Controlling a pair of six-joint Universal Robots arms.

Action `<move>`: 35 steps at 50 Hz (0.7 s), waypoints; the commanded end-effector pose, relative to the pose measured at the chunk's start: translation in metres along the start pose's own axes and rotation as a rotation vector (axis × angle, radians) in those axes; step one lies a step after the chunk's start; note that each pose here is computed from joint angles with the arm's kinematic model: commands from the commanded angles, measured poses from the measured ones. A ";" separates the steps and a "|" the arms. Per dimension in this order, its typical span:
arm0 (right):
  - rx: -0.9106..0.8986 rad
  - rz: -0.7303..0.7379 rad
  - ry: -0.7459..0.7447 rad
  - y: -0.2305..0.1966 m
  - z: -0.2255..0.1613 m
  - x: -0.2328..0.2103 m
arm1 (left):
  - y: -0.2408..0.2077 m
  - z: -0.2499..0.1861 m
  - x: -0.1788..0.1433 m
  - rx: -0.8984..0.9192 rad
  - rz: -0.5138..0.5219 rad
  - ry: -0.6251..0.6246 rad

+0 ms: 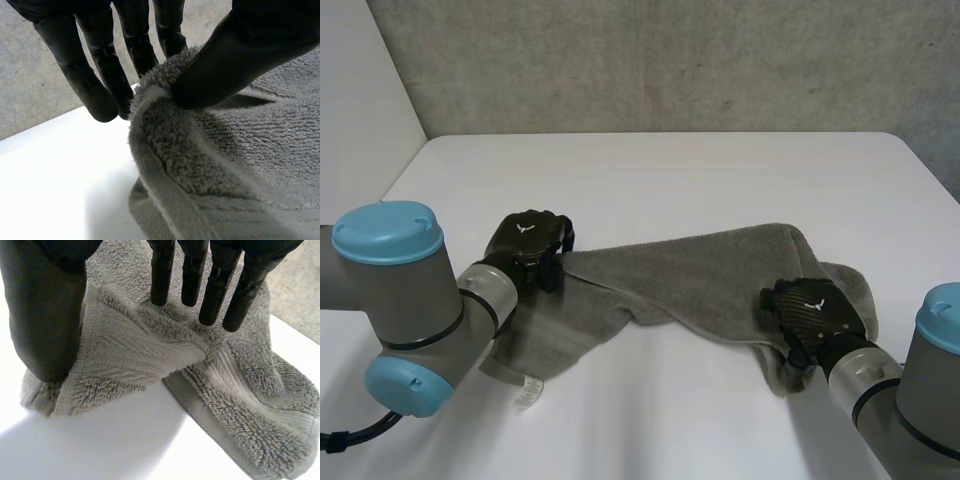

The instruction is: Fold the towel.

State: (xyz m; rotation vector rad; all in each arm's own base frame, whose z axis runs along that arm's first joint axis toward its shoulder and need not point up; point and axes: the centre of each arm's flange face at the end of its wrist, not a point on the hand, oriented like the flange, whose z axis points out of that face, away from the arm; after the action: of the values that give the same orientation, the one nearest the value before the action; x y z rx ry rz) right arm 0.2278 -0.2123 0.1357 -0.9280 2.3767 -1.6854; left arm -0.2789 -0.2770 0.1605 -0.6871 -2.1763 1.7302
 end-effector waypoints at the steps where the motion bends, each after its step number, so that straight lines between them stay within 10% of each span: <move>1: 0.001 0.011 0.023 -0.001 0.002 0.008 | 0.000 0.000 -0.002 -0.001 -0.001 -0.005; 14: 0.098 -0.045 0.083 -0.029 0.000 0.028 | -0.006 -0.002 -0.004 0.009 -0.001 -0.015; 23: 0.415 -0.173 0.228 -0.155 -0.057 0.079 | -0.092 -0.052 -0.005 0.240 0.042 -0.025; 35: 0.232 -0.274 0.090 -0.197 -0.052 0.106 | -0.167 -0.111 -0.006 0.433 0.105 -0.050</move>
State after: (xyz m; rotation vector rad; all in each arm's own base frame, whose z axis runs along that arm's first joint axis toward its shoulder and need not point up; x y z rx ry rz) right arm 0.2034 -0.2430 0.3659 -1.0275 1.9773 -2.2988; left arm -0.2559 -0.2257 0.3266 -0.6321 -1.7650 2.1407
